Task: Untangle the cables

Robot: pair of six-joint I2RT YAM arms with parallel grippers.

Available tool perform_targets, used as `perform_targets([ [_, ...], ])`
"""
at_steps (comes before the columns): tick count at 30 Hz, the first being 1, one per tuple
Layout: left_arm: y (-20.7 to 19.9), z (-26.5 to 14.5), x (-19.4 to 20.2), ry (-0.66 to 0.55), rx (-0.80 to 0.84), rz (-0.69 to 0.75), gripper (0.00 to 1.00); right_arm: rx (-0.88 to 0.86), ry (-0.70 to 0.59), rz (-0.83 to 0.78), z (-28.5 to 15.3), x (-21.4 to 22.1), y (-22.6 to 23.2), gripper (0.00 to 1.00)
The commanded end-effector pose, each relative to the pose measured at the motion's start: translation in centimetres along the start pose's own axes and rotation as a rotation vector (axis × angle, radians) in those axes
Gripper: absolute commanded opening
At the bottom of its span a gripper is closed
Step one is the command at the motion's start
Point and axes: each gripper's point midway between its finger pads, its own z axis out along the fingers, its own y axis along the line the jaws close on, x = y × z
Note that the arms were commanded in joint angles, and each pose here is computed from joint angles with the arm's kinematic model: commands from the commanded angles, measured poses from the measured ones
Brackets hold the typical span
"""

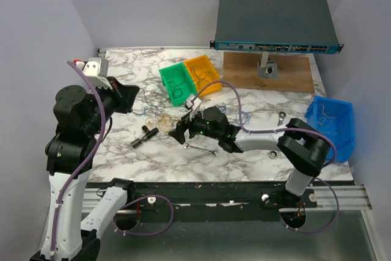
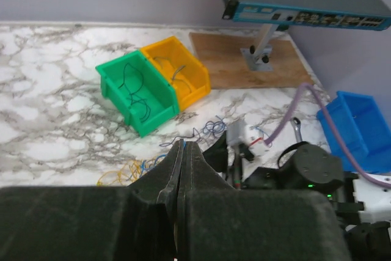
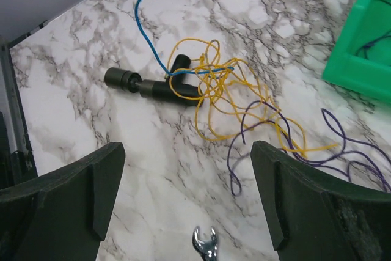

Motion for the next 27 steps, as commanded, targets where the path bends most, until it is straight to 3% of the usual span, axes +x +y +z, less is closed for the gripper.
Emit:
perform_targets([
  [1,-2.9,-2.7,-2.3,-0.053,0.104,0.052,0.0,-0.105,-0.049,-0.016,2.9,-1.1,2.3,0.93],
  [10,-3.6,-3.7,-4.2,-0.096,0.105,0.05,0.0,-0.148,-0.028,0.005,8.6,1.5,4.8,0.91],
  [11,-3.7,-3.7,-4.3,-0.096,0.107,0.046,0.0,-0.145,-0.03,0.016,9.0,1.6,4.8,0.85],
  [13,-3.3,-3.8,-4.7,-0.108,0.079,0.037,0.0,-0.125,-0.028,0.042,9.3,2.1,4.5,0.57],
  [14,-2.7,-3.9,-5.1,-0.121,0.04,0.03,0.0,-0.098,-0.033,0.052,9.1,2.2,4.0,0.38],
  [17,-0.4,-4.6,-6.0,-0.17,-0.106,0.015,0.0,0.048,-0.043,0.066,7.0,3.2,1.2,0.1],
  [22,3.2,-6.2,-6.6,-0.248,-0.314,-0.018,0.0,0.368,-0.05,0.168,0.0,5.3,-5.4,0.03],
  [27,4.5,-5.3,-5.1,-0.237,-0.355,-0.051,0.0,0.735,-0.044,0.378,-8.7,7.3,-13.1,0.01],
])
